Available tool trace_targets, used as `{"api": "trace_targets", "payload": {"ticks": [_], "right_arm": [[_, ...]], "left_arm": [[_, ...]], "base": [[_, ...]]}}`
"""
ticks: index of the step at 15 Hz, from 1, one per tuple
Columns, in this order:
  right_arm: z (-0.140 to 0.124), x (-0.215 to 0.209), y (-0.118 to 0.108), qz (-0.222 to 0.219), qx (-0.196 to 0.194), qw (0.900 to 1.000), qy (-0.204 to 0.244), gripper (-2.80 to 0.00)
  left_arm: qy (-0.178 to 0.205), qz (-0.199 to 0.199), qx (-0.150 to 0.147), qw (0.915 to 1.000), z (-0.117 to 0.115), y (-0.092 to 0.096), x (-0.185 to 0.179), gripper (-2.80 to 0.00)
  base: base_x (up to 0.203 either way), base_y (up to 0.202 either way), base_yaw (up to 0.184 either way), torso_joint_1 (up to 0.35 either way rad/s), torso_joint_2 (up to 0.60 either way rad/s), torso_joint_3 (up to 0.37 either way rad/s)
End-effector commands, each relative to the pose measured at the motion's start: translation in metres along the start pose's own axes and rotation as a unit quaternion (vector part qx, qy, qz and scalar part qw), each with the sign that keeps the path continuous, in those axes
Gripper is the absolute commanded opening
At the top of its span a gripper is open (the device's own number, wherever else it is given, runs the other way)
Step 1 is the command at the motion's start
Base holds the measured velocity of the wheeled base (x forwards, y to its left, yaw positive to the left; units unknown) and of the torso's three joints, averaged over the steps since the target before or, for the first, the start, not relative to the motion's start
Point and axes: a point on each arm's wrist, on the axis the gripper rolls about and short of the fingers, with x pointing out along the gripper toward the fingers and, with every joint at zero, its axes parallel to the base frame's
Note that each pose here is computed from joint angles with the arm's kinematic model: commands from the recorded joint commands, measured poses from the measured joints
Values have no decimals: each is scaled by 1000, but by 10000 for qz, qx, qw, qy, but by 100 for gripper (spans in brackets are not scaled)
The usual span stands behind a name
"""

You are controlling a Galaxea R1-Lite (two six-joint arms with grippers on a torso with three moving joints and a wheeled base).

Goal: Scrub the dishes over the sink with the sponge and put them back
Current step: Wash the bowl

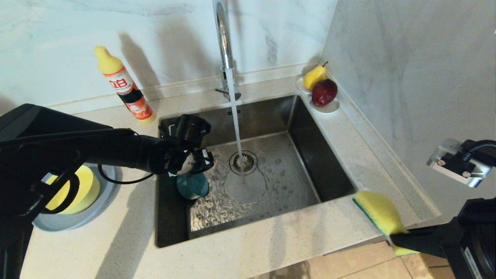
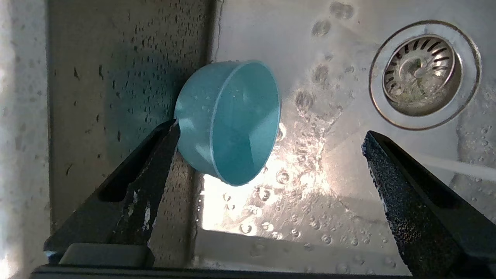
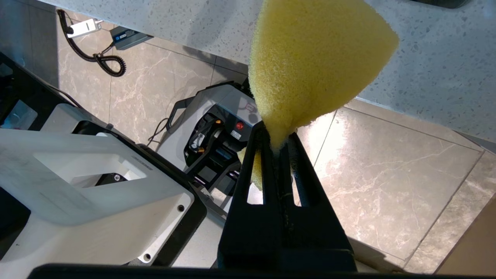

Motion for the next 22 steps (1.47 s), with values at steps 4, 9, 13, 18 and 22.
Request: {"api": "trace_targets", "payload": {"ticks": [4, 9, 13, 18, 22], "right_arm": [[-2, 1, 0, -10, 8, 10000, 53, -280], [-5, -1, -3, -39, 31, 10000, 43, -280], [-5, -2, -3, -11, 48, 10000, 35, -280], [-5, 0, -3, -16, 43, 10000, 66, -280], [-5, 2, -3, -9, 40, 9999, 106, -280]], "left_arm": [[-18, 40, -38, 10000, 1, 0, 6, 0], [-47, -19, -77, 10000, 4, -3, 7, 0], [-38, -51, -172, 9998, 3, -6, 12, 0], [40, -3, -133, 9999, -4, -9, 23, 0], [95, 40, -107, 9999, -10, -10, 31, 0]], "base": [[0, 0, 0, 0, 0, 0], [0, 0, 0, 0, 0, 0], [0, 0, 0, 0, 0, 0], [0, 0, 0, 0, 0, 0], [0, 0, 0, 0, 0, 0]]}}
